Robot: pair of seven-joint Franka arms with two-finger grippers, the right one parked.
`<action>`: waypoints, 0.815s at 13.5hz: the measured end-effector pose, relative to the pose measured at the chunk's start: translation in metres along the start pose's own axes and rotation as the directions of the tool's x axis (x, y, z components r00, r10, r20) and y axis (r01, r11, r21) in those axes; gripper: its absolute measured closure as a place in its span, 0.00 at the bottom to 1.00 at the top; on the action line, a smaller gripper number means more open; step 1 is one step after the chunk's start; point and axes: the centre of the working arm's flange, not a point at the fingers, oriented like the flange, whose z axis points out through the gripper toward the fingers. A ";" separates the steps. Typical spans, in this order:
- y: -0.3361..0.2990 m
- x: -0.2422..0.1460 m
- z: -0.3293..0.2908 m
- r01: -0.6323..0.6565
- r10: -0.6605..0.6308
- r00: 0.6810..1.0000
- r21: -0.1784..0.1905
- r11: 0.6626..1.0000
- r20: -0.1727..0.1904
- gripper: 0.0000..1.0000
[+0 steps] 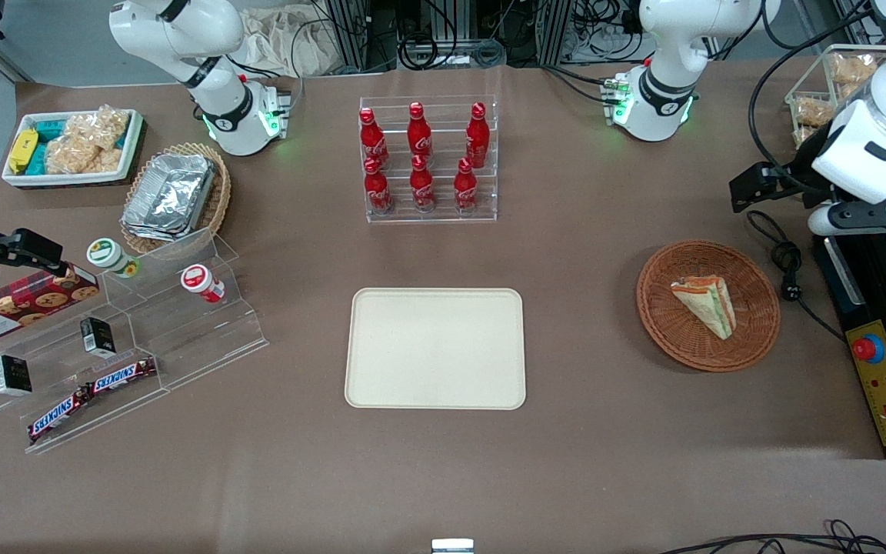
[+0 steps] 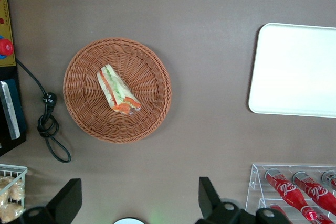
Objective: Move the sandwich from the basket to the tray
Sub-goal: 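Move the left gripper down toward the sandwich in the wicker basket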
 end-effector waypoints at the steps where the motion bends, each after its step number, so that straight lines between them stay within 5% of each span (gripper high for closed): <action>1: 0.000 0.000 -0.001 0.000 0.000 1.000 0.000 1.000 -0.002 0.00; 6: -0.012 0.011 0.021 0.097 -0.098 0.994 0.016 0.995 0.039 0.00; 9: -0.043 0.028 0.070 0.268 -0.271 0.958 0.042 0.962 0.089 0.00; 11: -0.062 0.037 0.120 0.382 -0.385 0.920 0.056 0.922 0.067 0.00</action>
